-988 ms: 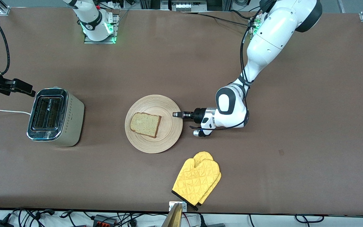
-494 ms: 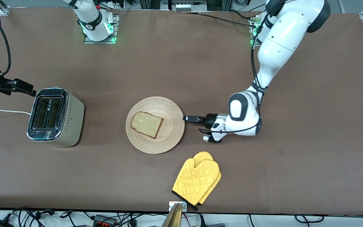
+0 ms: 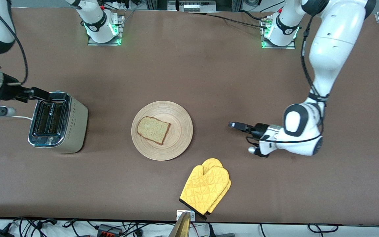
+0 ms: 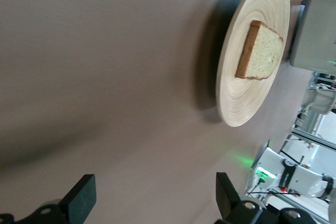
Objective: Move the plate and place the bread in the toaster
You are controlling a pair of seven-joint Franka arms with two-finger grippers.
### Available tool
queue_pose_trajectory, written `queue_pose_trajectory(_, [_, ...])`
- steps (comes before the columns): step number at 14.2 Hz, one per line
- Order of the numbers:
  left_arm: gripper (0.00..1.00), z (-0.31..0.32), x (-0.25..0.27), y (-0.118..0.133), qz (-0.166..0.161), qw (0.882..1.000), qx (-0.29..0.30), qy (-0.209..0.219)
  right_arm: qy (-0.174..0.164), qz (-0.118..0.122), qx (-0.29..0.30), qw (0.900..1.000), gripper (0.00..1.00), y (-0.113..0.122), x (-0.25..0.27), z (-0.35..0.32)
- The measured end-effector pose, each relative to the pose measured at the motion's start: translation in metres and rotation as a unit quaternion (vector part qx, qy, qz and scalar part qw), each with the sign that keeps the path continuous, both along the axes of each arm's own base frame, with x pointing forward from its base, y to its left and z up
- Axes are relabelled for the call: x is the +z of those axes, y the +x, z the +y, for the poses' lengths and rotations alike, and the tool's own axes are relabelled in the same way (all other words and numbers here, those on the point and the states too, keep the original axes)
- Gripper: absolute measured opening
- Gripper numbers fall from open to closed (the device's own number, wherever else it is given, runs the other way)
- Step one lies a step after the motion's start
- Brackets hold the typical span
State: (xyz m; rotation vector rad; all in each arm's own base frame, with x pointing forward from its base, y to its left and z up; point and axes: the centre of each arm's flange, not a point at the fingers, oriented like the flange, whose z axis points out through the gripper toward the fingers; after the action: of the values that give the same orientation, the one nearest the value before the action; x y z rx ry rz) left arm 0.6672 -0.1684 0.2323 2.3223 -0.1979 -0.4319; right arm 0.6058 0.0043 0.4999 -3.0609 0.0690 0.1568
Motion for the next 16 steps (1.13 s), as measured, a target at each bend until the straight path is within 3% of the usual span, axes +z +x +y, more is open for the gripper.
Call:
queue_pose_trajectory(2, [1.0,0.053,0.023,0.006,-0.016,0.999,-0.014,0.044,0.001,0.001,-0.012,1.0,1.0,0.012,-0.025,0.04])
queue_pose_trajectory(5, [1.0,0.125,0.065,0.006,-0.029,0.994,-0.026,0.101,-0.002,-0.018,-0.03,0.999,1.0,0.021,-0.057,0.126])
queue_pose_trajectory(6, [1.0,0.145,0.08,0.005,-0.034,0.992,-0.029,0.121,-0.003,-0.025,-0.035,0.999,0.92,0.022,-0.067,0.151])
queue_pose_trajectory(7, [1.0,0.169,0.099,0.002,-0.039,0.989,-0.028,0.142,-0.001,-0.034,-0.039,0.999,0.91,0.024,-0.083,0.179])
queue_pose_trajectory(8, [1.0,0.187,0.115,-0.002,-0.041,0.986,-0.029,0.158,-0.001,-0.039,-0.037,0.999,0.84,0.025,-0.095,0.194])
queue_pose_trajectory(13, [1.0,0.248,0.212,-0.02,-0.073,0.962,-0.04,0.259,-0.003,-0.042,-0.022,0.999,0.76,0.028,-0.169,0.241])
queue_pose_trajectory(16, [1.0,0.254,0.276,-0.024,-0.095,0.951,-0.045,0.289,-0.006,-0.038,-0.042,0.998,0.69,0.025,-0.193,0.257])
